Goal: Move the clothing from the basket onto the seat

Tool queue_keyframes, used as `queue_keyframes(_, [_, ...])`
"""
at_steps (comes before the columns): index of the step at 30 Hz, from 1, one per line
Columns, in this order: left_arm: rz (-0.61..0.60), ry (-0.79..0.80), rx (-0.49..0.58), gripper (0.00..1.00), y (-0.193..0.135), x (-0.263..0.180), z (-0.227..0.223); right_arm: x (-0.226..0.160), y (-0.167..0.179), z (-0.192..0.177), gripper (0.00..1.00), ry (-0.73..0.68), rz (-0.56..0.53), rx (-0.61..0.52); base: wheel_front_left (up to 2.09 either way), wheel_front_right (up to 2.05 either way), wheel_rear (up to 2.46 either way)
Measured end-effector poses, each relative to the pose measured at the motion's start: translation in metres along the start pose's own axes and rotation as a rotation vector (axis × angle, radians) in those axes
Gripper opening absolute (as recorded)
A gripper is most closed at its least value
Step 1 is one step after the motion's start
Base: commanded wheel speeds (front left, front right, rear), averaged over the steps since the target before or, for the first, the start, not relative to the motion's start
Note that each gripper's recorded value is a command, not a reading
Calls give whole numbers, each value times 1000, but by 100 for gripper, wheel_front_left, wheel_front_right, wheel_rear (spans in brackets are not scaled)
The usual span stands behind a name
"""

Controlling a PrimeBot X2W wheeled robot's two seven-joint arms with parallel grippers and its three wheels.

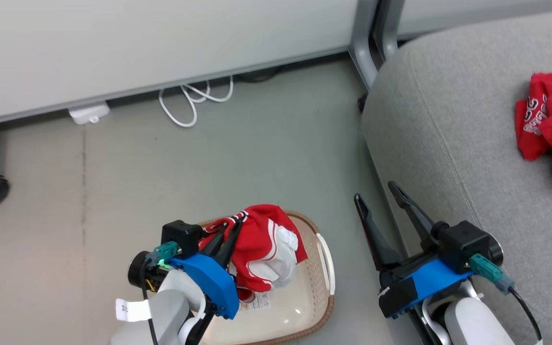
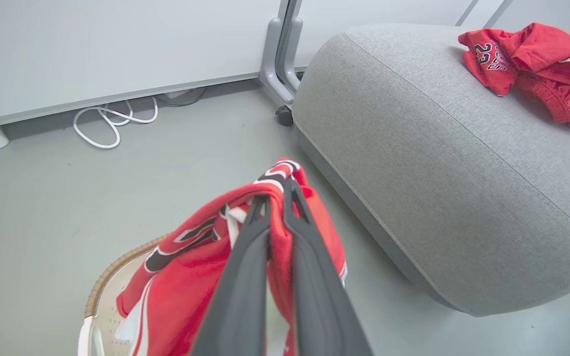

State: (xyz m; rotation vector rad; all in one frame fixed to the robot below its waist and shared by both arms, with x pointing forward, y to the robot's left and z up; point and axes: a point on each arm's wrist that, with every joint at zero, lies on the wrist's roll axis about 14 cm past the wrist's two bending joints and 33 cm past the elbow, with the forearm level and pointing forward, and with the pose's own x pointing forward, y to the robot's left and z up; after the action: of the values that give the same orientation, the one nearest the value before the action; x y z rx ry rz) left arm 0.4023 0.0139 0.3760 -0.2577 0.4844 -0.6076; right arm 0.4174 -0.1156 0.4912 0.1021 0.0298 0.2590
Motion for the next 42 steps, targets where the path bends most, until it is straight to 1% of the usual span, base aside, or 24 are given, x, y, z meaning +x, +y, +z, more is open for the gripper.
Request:
queue_keyframes(11, [-27,-149,139,0,-32,-32,50,-22,32,21,100,-37,66,-1,0,0,0])
queue_keyframes(18, [-60,-229,198,0,-54,-41,80,-27,48,27,100,-44,108,-7,0,0,0])
queue_keyframes(28, [-93,-312,260,0,-72,-41,124,-27,64,25,100,-29,154,-11,0,0,0])
queue_keyframes(38, [-149,-361,312,0,-95,-40,156,-30,70,20,100,-12,170,-5,0,0,0])
queue_keyframes(42, [-154,-372,322,0,-99,-40,165,-31,70,19,100,-9,171,-6,0,0,0])
